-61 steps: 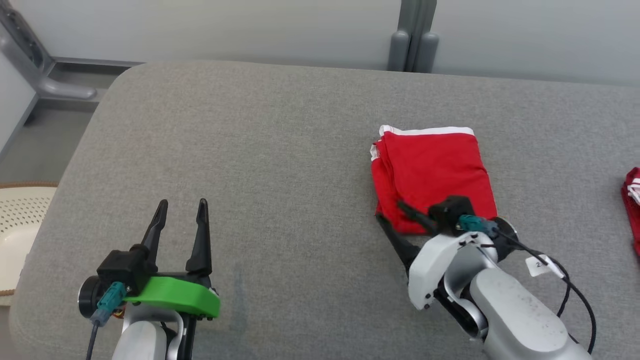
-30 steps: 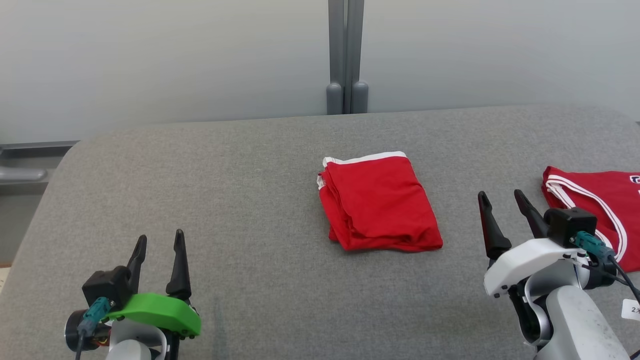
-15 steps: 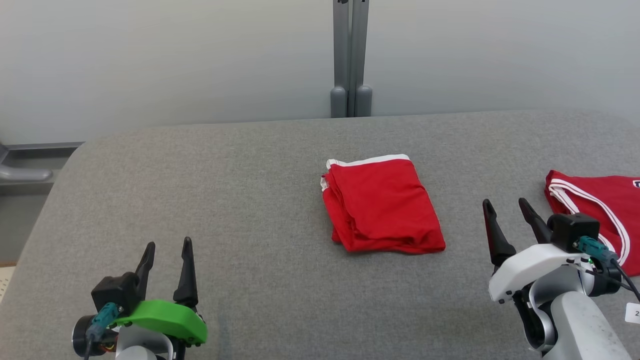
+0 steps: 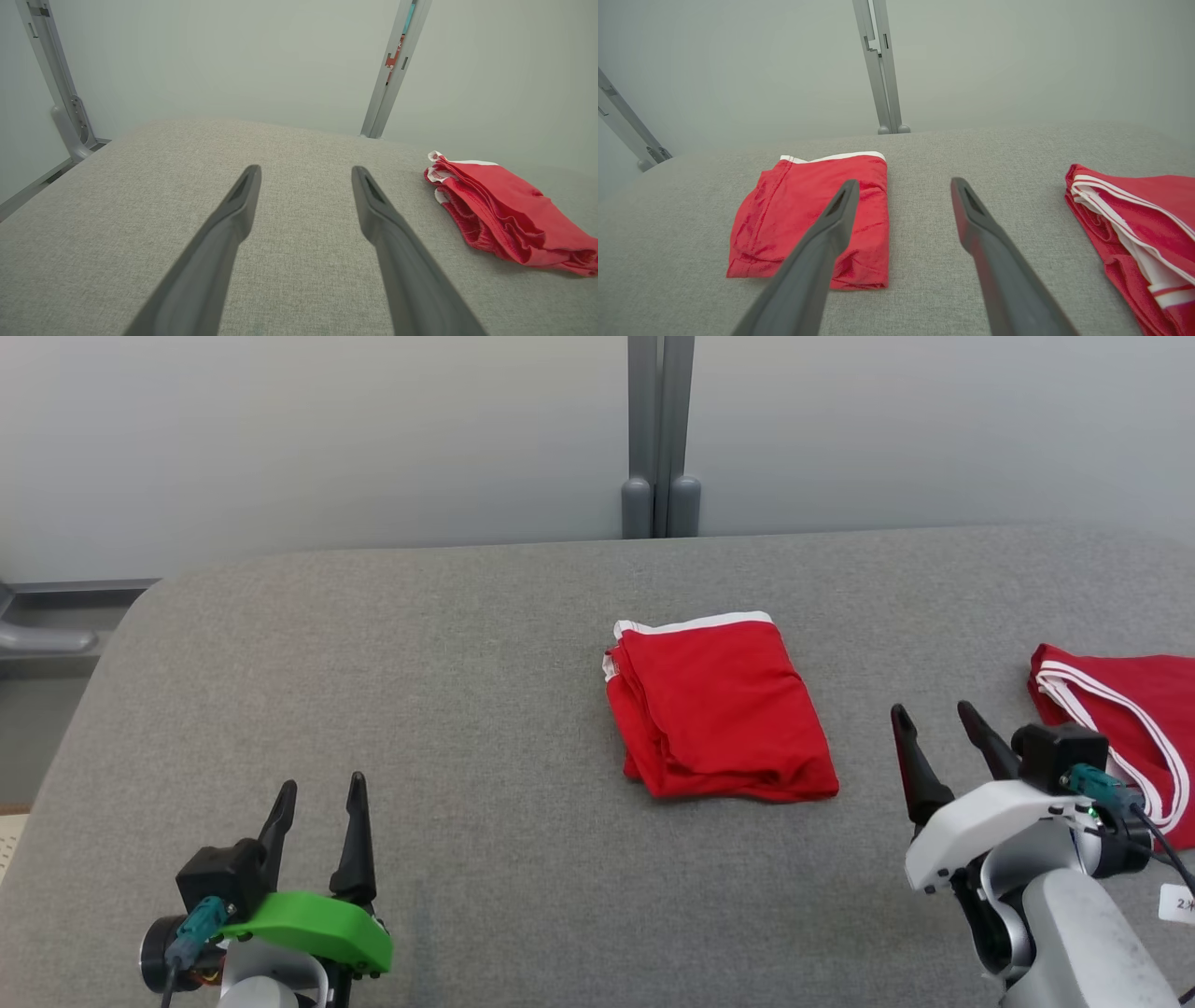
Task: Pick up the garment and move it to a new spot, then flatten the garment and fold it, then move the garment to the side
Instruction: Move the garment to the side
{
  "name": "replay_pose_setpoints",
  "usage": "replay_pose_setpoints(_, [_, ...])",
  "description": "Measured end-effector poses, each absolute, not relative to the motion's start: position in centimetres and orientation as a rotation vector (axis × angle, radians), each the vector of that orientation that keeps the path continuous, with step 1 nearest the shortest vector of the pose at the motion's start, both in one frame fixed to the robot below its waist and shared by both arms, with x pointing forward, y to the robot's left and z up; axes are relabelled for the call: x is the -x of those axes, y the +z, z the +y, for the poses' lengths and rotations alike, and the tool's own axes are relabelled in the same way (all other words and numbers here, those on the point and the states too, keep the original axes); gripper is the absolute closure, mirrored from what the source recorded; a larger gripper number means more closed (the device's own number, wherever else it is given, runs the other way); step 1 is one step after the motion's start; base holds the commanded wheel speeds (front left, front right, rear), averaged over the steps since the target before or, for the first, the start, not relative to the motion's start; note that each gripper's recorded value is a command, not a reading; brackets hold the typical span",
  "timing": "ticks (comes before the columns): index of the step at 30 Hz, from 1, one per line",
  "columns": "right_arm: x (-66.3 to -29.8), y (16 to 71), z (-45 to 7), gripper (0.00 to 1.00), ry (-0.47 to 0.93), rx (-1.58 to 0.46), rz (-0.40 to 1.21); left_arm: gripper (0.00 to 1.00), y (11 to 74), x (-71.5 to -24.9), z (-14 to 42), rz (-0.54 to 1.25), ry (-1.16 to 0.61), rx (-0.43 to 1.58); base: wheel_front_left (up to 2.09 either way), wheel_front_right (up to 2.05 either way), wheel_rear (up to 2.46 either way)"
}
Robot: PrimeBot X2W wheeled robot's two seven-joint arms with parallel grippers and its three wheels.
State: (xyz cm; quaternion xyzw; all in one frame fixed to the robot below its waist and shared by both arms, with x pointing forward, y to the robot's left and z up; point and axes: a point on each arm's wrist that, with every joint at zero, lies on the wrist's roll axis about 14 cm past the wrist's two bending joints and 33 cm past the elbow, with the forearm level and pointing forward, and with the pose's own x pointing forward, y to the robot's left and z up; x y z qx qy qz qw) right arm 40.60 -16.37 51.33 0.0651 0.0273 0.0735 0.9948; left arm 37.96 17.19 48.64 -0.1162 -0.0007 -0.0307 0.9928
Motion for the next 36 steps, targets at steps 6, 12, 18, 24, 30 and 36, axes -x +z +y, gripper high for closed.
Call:
replay_pose_setpoints(6, [-43.5,52.9,-16.4,0.00,0.169,-0.097,0.072,0.00,48.9,-38.3,17.3,-0.012,-0.061,0.228,0.00,0.00,0.00])
replay_pose_setpoints(12, [-47.8,51.9,-15.1,0.00,0.196,-0.155,0.227,0.00,50.0,-39.8,17.3,-0.046,-0.069,0.218,0.00,0.00,0.00])
replay_pose_setpoints(18, [-51.0,48.1,-13.3,0.00,0.226,-0.186,0.451,0.00,49.6,-40.9,17.9,-0.042,-0.056,0.209,0.00,0.00,0.00])
replay_pose_setpoints(24, [-51.7,41.9,-12.0,0.00,0.226,-0.169,0.692,0.00,48.7,-41.3,18.8,-0.020,-0.031,0.199,0.00,0.00,0.00])
replay_pose_setpoints(30, [-51.3,38.3,-9.0,0.22,0.285,-0.136,0.826,0.00,47.3,-40.6,20.4,0.017,0.020,0.196,0.00,0.00,0.00])
replay_pose_setpoints(36, [-51.2,38.5,-9.1,1.00,0.320,-0.032,0.825,0.00,47.0,-40.5,20.3,0.028,0.020,0.203,0.00,0.00,0.00])
